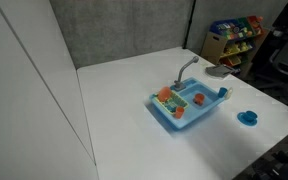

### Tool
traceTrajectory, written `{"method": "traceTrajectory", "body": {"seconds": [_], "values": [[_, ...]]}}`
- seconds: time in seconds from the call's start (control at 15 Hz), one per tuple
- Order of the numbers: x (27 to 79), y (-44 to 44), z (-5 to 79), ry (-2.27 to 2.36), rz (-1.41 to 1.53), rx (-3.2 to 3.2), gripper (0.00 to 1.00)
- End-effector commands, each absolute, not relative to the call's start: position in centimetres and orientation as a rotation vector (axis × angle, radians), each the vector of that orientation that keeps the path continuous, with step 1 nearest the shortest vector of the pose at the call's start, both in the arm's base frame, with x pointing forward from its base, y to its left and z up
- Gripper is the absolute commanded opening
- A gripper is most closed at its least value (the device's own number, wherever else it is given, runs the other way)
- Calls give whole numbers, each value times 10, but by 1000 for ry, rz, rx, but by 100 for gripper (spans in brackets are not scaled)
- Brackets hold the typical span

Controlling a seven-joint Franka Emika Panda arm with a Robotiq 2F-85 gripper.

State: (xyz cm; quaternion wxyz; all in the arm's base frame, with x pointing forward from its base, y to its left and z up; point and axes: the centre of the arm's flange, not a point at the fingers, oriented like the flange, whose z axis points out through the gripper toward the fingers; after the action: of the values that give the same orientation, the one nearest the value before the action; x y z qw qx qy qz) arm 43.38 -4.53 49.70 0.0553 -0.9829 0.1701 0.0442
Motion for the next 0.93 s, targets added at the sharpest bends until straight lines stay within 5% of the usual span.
{"method": "traceTrajectory", "body": {"seconds": [0.0,0.87], "values": [[451,-46,482,619,152,-2979,100],[491,-35,416,581,196,-3128,100]]}}
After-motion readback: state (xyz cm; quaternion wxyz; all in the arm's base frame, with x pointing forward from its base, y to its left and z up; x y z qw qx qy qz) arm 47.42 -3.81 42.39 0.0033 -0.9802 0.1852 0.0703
